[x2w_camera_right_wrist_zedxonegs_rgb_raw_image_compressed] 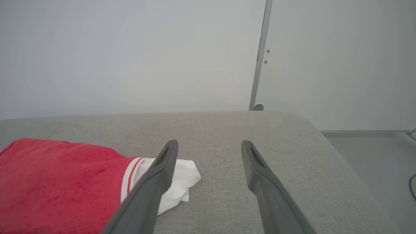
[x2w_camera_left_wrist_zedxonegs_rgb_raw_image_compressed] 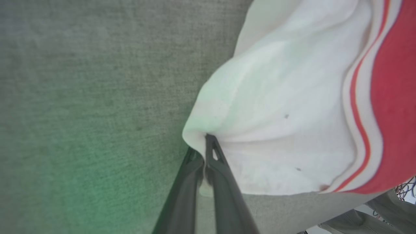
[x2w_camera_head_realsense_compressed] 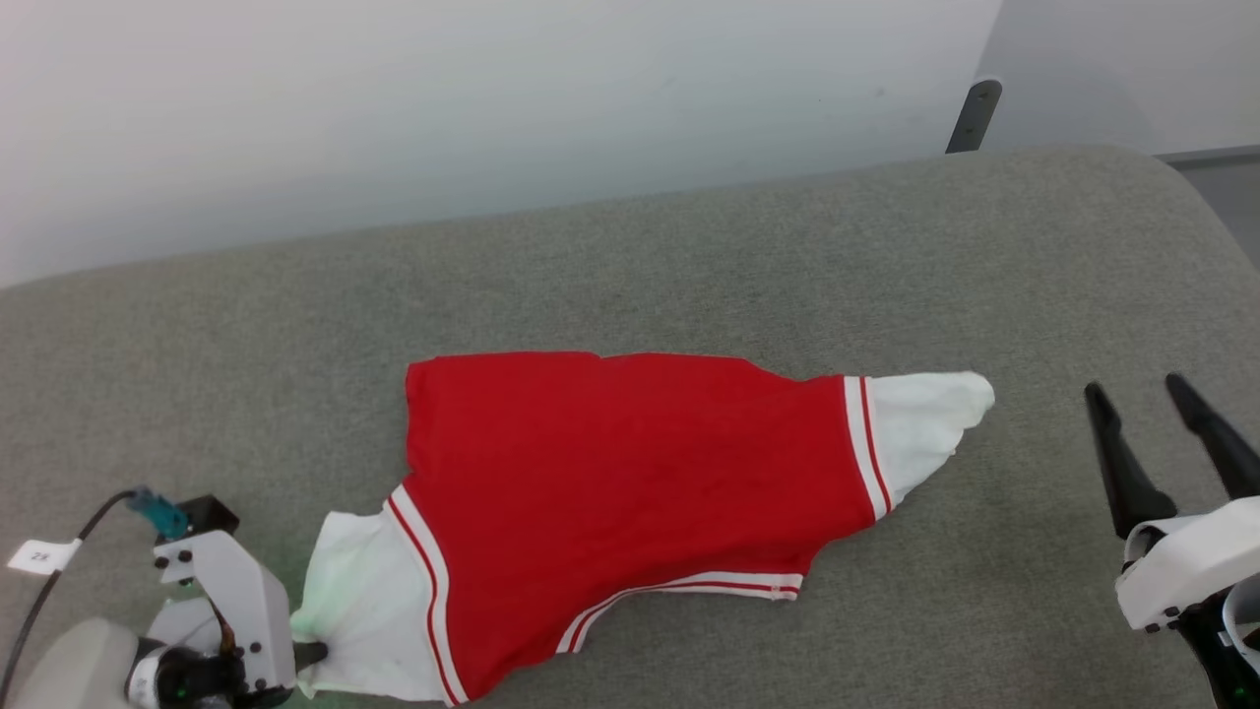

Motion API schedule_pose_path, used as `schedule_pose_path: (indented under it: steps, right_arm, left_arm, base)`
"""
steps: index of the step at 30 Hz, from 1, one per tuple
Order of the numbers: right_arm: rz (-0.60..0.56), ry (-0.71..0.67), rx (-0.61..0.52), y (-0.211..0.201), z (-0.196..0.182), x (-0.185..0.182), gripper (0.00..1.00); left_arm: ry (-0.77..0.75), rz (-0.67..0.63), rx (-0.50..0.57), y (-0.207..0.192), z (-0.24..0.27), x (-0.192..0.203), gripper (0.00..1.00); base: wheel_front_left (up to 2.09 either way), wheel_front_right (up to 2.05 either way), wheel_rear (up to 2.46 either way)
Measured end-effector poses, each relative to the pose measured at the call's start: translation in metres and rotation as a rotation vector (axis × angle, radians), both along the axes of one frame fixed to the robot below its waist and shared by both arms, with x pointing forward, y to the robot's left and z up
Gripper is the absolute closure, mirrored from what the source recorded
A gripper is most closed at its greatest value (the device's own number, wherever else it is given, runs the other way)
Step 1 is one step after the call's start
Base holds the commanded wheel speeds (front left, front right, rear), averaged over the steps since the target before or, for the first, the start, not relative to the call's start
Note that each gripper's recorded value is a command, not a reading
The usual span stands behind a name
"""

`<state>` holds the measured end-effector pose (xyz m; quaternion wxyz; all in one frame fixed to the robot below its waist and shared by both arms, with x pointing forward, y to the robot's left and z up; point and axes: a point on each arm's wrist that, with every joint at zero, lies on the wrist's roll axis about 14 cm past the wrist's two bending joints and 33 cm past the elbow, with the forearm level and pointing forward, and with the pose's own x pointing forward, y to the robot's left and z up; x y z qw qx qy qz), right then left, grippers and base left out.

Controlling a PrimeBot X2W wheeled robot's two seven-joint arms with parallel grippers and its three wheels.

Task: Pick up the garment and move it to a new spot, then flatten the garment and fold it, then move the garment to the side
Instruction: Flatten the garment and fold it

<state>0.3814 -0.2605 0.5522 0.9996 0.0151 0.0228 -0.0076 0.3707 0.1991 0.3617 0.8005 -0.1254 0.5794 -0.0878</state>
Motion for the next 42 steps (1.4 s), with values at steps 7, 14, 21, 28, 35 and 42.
schedule_pose_path:
  steps: [7,14,21,28,35,42]
  right_arm:
    - [0.037,0.214,0.044,0.005,-0.033,0.01,0.0]
    - [0.099,0.47,0.057,0.015,-0.075,0.031,0.0]
    - [0.143,0.681,0.115,0.031,-0.121,0.054,0.0]
    - [0.168,0.864,0.137,0.048,-0.163,0.067,0.0]
    - [0.189,0.996,0.095,0.053,-0.18,0.072,0.84]
    - [0.188,1.049,0.103,0.048,-0.176,0.068,1.0]
  left_arm:
    - [-0.012,-0.012,-0.014,-0.002,-0.002,0.008,1.0]
    - [-0.034,-0.023,-0.023,-0.004,-0.004,0.019,1.0]
    - [-0.049,-0.024,-0.036,-0.008,-0.006,0.034,1.0]
    - [-0.055,-0.018,-0.047,-0.009,-0.011,0.043,1.0]
    - [-0.053,-0.009,-0.05,-0.007,-0.015,0.045,1.0]
    - [-0.071,-0.032,-0.033,-0.009,-0.009,0.05,1.0]
  base:
    - [0.0,0.0,0.0]
    - [0.0,0.0,0.0]
    - [0.0,0.0,0.0]
    - [0.0,0.0,0.0]
    - [0.0,0.0,0.0]
    - [0.0,0.0,0.0]
